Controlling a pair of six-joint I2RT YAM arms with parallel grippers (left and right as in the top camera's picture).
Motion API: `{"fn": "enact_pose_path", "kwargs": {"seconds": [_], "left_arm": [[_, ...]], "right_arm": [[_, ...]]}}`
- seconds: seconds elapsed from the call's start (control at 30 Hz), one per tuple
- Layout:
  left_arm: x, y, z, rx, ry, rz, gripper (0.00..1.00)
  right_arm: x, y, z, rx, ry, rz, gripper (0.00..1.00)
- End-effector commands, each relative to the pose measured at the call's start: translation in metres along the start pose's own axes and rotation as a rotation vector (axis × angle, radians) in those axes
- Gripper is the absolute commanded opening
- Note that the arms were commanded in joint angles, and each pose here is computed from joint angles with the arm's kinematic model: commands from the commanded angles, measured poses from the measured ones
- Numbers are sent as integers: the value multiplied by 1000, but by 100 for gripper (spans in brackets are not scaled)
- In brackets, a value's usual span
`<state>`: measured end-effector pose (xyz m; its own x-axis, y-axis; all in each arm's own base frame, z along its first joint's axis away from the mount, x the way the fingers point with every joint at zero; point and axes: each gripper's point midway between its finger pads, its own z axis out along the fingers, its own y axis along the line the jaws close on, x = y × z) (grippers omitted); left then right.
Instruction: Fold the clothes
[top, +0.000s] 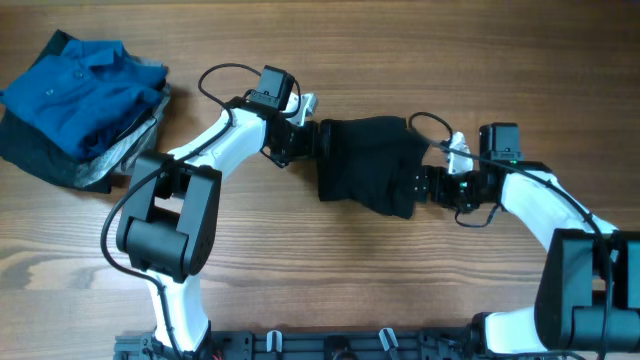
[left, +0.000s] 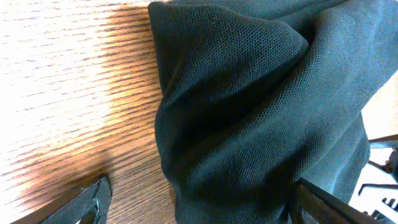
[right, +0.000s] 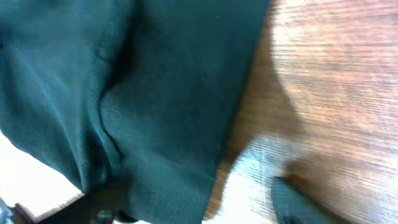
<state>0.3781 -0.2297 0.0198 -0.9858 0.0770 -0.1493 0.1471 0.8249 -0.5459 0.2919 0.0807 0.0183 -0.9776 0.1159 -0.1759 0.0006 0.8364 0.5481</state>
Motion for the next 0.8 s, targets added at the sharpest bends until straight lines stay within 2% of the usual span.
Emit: {"fn": "enact_pose_path", "kwargs": {"seconds": [0.0, 0.03, 0.07, 0.1, 0.13, 0.17, 0.23, 0.33, 0.43, 0.67, 0.73, 0.77], "left_arm": [[4, 17, 6, -55, 8, -14, 91], [4, 17, 6, -55, 8, -15, 91], [4, 17, 6, -55, 8, -15, 90], [4, 17, 6, -55, 8, -14, 91], [4, 17, 6, -55, 8, -15, 91], [4, 17, 6, -55, 8, -15, 91], [4, 17, 6, -55, 8, -15, 91], [4, 17, 6, -55, 9, -15, 91], [4, 17, 6, -55, 9, -15, 90], [3, 25, 5, -100, 1, -17, 90], [3, 25, 5, -100, 2, -17, 91], [3, 25, 5, -99, 2, -18, 94]], "right_arm": [[8, 6, 10, -33, 12, -52, 60], [10, 7, 13, -34, 15, -61, 56], [11, 7, 13, -35, 15, -64, 55], [11, 7, 14, -35, 12, -67, 60], [10, 7, 15, -36, 5, -71, 59], [7, 7, 15, -37, -5, -71, 44], [4, 8, 15, -43, -16, -22, 4], [9, 4, 9, -39, 17, 39, 4], [-9, -9, -14, -14, -6, 120, 4], [-35, -7, -31, -1, -56, 84, 4], [-35, -19, -33, 64, -59, 91, 11], [-39, -17, -36, 59, -68, 89, 19]]}}
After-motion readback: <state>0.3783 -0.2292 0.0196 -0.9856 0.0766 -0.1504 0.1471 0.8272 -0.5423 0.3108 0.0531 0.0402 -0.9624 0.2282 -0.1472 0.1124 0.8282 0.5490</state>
